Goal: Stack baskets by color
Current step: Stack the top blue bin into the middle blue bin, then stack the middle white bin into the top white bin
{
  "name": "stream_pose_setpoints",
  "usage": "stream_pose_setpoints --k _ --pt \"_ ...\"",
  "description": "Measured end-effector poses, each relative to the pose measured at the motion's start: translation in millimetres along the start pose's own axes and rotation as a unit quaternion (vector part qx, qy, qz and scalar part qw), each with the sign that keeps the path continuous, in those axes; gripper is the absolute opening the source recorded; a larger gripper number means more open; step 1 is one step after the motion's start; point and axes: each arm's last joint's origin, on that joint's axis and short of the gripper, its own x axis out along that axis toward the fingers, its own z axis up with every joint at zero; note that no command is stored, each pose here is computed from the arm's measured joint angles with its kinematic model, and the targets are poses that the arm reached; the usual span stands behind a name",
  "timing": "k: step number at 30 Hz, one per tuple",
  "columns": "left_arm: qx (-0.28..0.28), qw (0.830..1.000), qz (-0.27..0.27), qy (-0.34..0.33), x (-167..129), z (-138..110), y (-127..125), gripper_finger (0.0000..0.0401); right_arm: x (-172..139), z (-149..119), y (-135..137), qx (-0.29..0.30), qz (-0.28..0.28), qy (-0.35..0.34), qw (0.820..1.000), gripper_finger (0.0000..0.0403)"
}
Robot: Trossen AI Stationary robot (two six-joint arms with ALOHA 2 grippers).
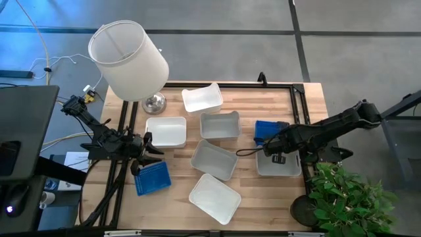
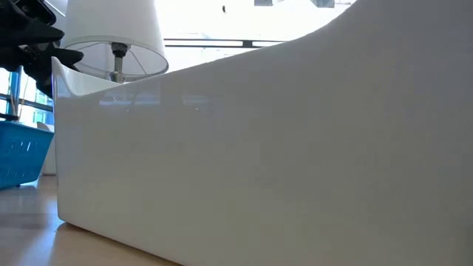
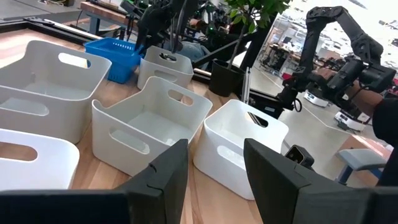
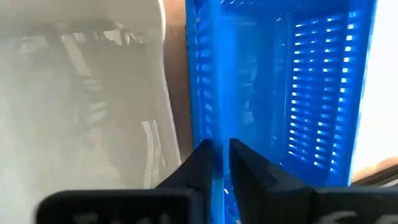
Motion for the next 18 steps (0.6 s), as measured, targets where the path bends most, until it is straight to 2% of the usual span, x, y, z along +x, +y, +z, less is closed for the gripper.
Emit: stream_pose_setpoints --k 9,13,18 --pt "0.000 0.999 0.037 -0.016 -0.1 0.9 2.2 0.0145 -8.9 6.4 -1.2 0.037 -0.001 -0.018 0.999 0.0118" --pt "0.005 0.999 0.043 -0.018 -0.2 1.8 2.3 0.0145 -23.8 16.3 -2.7 0.050 0.010 -0.045 0.998 0.0129" --pt "0.026 0.999 0.042 -0.021 -2.4 14.3 -1.9 0.0145 -37.3 23.3 -5.7 0.084 0.006 -0.068 0.994 0.0130"
